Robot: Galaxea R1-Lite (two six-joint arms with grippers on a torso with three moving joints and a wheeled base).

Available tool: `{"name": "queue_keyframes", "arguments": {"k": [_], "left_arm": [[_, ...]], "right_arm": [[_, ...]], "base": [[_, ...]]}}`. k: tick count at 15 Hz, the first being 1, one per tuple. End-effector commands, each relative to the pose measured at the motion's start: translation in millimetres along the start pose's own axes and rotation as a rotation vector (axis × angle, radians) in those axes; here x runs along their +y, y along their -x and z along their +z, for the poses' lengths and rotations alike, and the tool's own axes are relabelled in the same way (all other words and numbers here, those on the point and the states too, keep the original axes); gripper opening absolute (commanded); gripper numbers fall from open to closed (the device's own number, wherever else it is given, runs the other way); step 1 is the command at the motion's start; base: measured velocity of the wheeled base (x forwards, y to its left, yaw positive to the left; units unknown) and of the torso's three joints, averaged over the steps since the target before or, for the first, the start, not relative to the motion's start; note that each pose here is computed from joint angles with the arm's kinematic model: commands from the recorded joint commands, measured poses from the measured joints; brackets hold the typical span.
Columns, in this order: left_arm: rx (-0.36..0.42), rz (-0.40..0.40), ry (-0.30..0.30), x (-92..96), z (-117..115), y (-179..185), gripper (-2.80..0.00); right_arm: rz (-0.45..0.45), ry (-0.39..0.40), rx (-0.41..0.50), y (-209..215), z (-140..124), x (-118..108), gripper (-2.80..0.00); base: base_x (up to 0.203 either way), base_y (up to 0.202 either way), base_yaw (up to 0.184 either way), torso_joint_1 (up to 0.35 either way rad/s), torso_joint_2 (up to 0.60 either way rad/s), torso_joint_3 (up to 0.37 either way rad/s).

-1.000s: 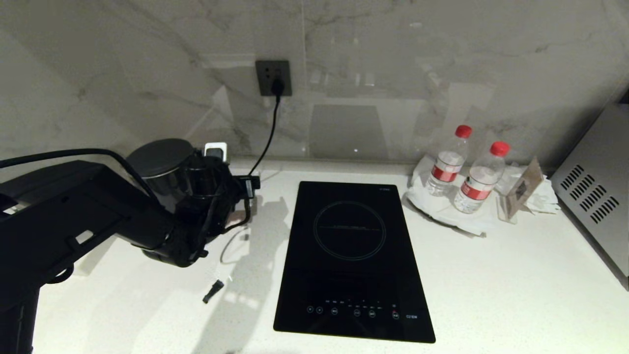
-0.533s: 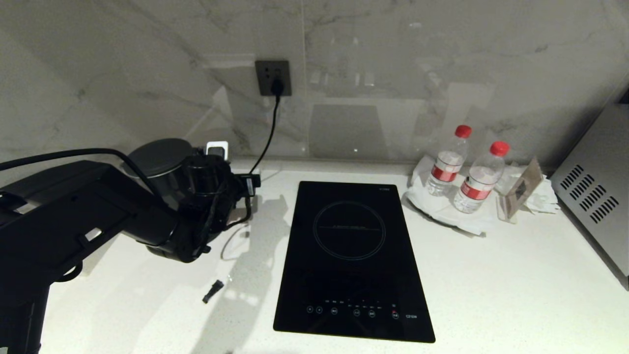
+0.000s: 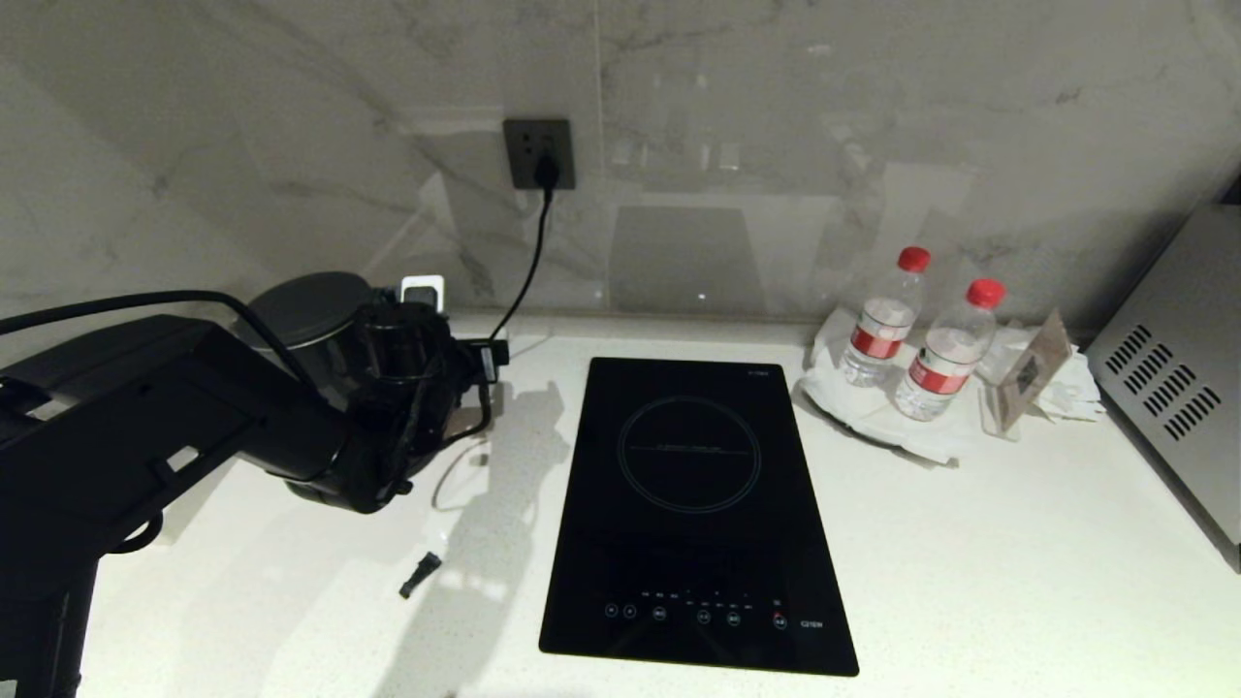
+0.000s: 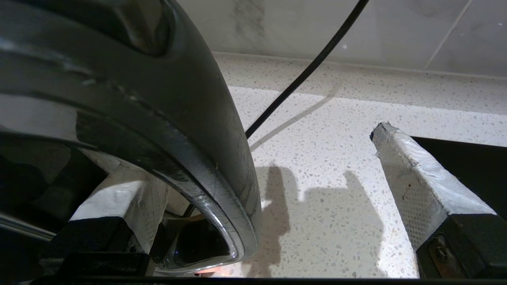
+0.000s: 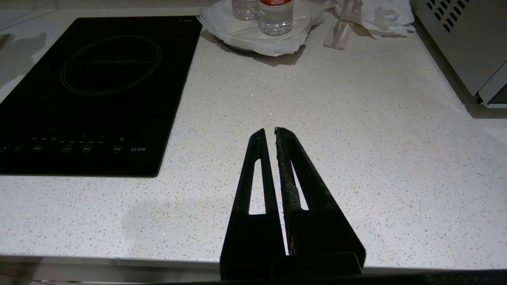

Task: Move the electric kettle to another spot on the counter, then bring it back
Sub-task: Pick up the kettle

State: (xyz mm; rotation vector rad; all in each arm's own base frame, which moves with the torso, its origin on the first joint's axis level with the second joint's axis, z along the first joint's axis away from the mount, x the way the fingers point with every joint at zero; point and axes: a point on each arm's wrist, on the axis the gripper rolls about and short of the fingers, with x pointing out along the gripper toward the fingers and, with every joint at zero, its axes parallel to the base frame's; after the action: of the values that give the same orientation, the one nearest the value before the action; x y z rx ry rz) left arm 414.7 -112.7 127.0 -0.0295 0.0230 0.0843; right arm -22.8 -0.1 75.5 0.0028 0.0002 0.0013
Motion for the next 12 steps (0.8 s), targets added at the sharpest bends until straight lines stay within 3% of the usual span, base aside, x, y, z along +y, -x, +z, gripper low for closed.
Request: {"name": "queue_keyframes", "arguments": {"k": [1, 7, 8, 12], "left_arm": [[-0.004, 0.003, 0.002, 0.5, 0.8, 0.7, 0.00], [0.010, 0.002, -0.002, 0.1, -3.6, 2.4, 0.00], [0.013, 0.003, -0.003, 0.2, -5.0, 2.7, -2.80], [0.027, 0.001, -0.010, 1.3, -8.7, 5.4, -2.80]], "right_arm": [[0.000, 0.000, -0.002, 0.1, 0.0, 0.0, -2.80], [0.000, 0.000, -0.002, 0.1, 0.0, 0.0, -2.80], [0.000, 0.000, -0.002, 0.1, 0.0, 0.0, -2.80], [0.000, 0.000, -0.002, 0.1, 0.0, 0.0, -2.80]], "base": [[0.000, 0.000, 0.000, 0.000, 0.00, 0.000], [0.000, 0.000, 0.000, 0.000, 0.00, 0.000], [0.000, 0.000, 0.000, 0.000, 0.00, 0.000], [0.000, 0.000, 0.000, 0.000, 0.00, 0.000]]}}
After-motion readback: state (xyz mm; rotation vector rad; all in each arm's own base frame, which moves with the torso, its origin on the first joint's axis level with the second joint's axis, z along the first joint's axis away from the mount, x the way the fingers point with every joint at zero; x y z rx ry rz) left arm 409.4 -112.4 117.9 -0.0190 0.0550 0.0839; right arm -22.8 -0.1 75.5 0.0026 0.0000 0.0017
